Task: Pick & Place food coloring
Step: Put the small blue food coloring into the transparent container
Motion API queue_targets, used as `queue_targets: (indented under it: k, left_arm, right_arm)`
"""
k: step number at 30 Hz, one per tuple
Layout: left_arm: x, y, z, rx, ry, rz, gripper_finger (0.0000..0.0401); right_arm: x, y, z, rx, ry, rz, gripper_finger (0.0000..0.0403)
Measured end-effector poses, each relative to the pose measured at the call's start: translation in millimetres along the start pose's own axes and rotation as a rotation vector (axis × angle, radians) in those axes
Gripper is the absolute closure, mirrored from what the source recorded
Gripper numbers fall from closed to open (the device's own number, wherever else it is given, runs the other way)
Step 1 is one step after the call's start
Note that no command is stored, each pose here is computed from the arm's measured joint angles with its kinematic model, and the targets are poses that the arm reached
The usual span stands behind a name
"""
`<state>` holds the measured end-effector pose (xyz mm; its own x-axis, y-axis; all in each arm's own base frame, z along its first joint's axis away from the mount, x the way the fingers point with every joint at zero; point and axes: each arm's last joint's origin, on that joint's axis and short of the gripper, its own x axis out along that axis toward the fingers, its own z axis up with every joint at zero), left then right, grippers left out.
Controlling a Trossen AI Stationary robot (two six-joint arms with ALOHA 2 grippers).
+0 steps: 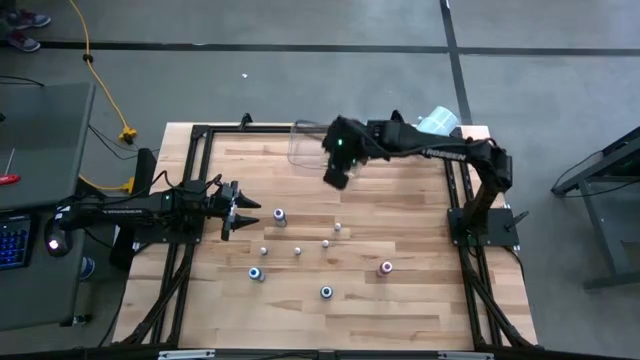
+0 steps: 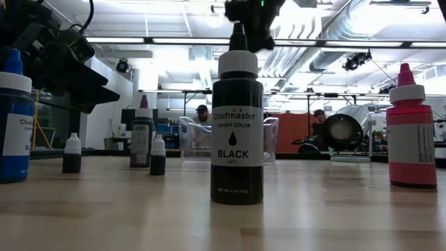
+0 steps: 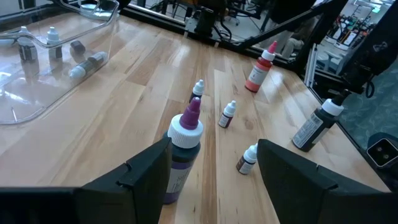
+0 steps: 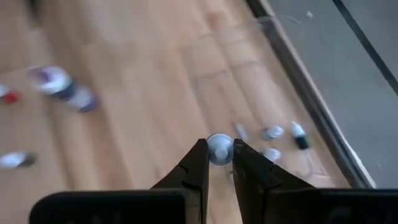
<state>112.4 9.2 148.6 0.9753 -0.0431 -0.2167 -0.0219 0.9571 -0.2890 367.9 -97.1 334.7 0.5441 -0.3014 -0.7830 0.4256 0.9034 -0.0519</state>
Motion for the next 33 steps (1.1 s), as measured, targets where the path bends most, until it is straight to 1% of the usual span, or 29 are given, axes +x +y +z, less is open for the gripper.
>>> queue_targets:
  k: [4,8,14,23,27,33]
  left_arm:
    - [0.0,0.0,0.0,0.0,0.0,0.0,0.0167]
    - [0.0,0.0,0.0,0.0,0.0,0.0,0.0167]
    - [0.0,0.0,0.0,0.0,0.0,0.0,0.0167]
    - [0.0,0.0,0.0,0.0,0.0,0.0,0.0167]
    - [0.0,0.0,0.0,0.0,0.0,0.0,0.0167]
    - [0.0,0.0,0.0,0.0,0.0,0.0,0.0167]
  right_arm:
    - [20.1,-31.7,-5.9,0.104,0.003,-0.027,0.0353]
    - [40.8,-61.5,-19.0,0.197,0.021,-0.036,0.0354]
    - [65.1,-92.2,-37.1,0.318,0.056,-0.08,0.0351]
    - [109.8,-106.8,-44.9,0.41,0.156,-0.096,0.0353]
    - [125.4,-111.6,-51.8,0.428,0.198,-0.103,0.035]
    - [140.7,-118.7,-55.5,0.444,0.195,-0.111,0.0351]
